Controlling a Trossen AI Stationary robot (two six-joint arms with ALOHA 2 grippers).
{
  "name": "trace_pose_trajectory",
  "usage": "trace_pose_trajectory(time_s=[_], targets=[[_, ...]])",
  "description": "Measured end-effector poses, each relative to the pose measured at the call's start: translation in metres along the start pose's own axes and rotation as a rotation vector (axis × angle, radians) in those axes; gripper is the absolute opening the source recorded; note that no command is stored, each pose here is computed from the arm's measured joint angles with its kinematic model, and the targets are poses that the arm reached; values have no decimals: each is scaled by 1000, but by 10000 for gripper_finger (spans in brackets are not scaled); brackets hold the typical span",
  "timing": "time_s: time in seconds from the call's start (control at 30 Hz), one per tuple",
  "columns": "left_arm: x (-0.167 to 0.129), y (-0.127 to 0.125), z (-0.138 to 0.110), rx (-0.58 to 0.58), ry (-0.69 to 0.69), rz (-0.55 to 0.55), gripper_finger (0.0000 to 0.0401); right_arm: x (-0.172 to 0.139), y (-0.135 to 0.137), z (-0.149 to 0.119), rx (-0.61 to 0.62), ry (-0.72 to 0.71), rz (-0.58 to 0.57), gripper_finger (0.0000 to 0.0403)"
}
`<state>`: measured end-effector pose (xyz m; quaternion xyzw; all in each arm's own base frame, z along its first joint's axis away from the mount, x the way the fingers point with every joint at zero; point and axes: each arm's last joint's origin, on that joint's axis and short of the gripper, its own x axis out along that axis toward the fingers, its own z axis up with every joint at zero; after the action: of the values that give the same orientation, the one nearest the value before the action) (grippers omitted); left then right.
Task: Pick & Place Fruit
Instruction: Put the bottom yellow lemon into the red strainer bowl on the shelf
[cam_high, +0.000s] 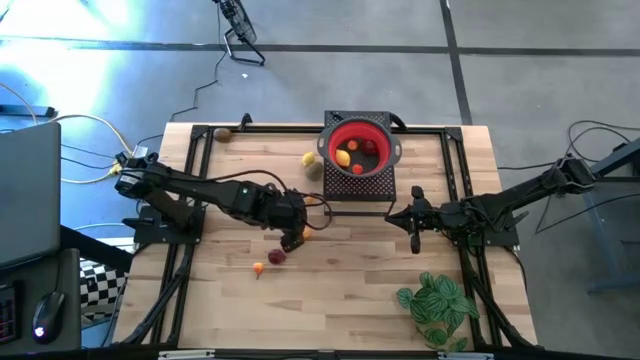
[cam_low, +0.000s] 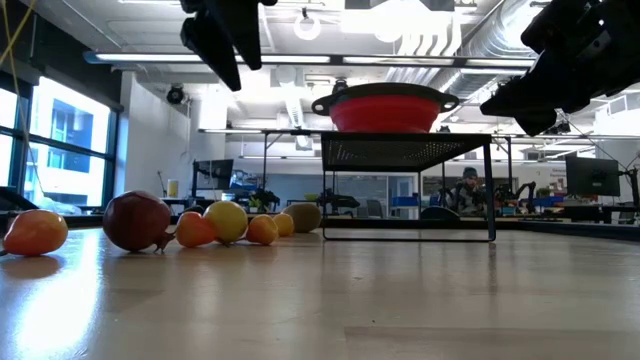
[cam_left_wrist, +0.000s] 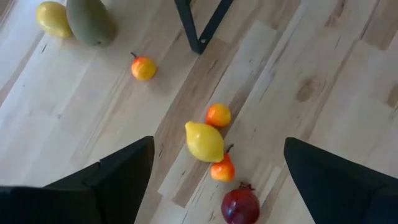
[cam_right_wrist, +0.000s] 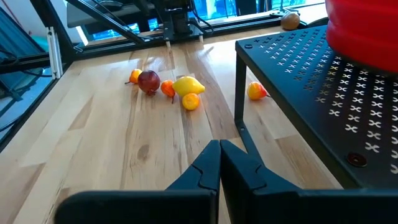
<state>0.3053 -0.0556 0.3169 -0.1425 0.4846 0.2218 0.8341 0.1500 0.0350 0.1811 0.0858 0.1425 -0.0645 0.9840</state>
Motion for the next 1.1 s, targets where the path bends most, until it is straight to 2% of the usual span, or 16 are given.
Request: trace_pose_trajectory(time_s=[0.3,0.5,0.73,1.1], targets=[[6,-2,-1,-46,26,19,351,0,0,0,0,0,0,2],[31,-10,-4,-48,93,68,352,0,0,-1,-2,5,-2,2],[61,-16,-15,-53,245,154,351,0,0,-1,-1,9,-2,2],[103,-26,-25,-13,351,227,351,0,0,0,7,1,0,2]])
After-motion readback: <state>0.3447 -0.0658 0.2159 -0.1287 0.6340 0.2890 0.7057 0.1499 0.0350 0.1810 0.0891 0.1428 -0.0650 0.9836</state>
